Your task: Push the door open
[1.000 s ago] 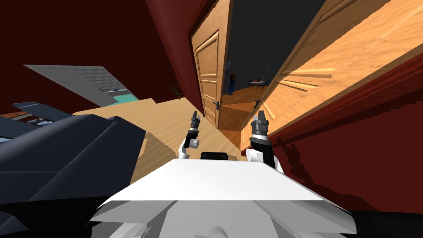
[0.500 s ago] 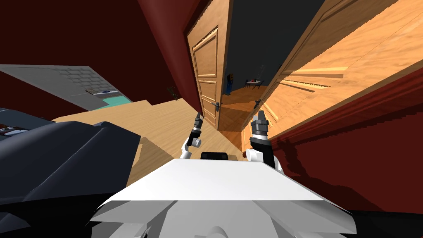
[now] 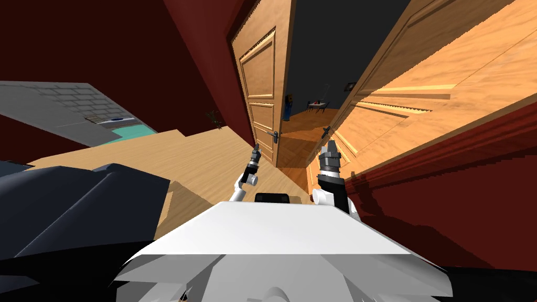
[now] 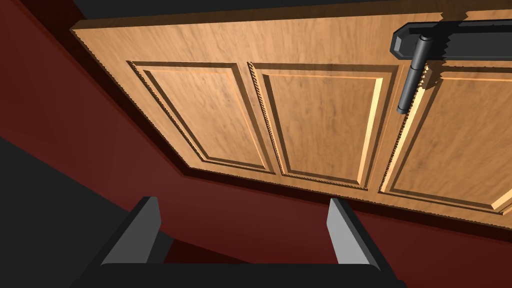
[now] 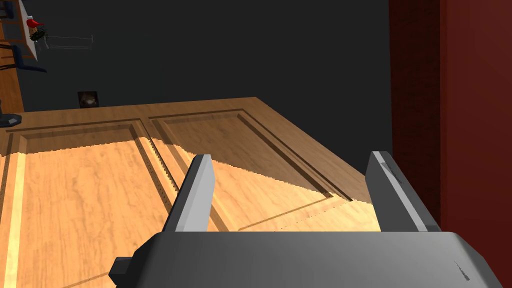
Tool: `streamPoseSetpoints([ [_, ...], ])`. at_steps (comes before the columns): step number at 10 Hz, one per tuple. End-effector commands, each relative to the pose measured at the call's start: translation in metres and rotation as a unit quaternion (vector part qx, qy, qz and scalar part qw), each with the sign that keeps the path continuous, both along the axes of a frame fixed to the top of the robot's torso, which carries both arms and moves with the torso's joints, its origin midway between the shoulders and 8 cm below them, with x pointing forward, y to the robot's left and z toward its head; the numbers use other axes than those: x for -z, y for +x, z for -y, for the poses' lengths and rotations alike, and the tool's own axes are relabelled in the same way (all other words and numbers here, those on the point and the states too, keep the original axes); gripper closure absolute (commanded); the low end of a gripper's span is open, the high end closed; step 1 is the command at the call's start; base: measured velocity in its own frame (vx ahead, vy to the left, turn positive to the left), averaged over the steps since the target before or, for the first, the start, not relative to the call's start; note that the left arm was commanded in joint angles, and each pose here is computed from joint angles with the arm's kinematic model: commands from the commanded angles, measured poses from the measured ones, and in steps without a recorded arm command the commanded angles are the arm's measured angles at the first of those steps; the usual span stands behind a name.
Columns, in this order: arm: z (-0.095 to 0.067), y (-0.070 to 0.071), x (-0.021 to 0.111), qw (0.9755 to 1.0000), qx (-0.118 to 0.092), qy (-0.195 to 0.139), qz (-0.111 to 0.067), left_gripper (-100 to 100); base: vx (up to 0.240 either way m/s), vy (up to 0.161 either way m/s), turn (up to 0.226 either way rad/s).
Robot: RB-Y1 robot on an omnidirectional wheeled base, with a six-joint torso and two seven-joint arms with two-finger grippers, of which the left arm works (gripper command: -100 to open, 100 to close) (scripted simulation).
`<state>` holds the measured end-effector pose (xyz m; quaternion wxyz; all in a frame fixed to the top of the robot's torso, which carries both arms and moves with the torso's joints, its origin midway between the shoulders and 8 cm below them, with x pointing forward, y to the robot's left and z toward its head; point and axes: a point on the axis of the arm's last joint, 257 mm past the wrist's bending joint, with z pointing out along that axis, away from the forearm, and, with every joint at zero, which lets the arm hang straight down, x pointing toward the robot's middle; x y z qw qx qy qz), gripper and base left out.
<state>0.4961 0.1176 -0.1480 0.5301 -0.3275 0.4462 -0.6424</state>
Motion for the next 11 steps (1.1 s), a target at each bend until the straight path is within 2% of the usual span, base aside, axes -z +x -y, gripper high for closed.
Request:
streamPoseSetpoints([
  [1,0.010,0.007,0.010,0.9998,0.011,0.001,-0.014,-100,0.146,0.103,-0.108],
  [7,0.035,0.023,0.038,0.9982,0.035,0.004,-0.048,-100,0.091,0.088,-0.086],
  [11,0.055,0.033,0.060,0.9956,0.054,0.009,-0.076,-100,0.119,0.114,-0.107],
])
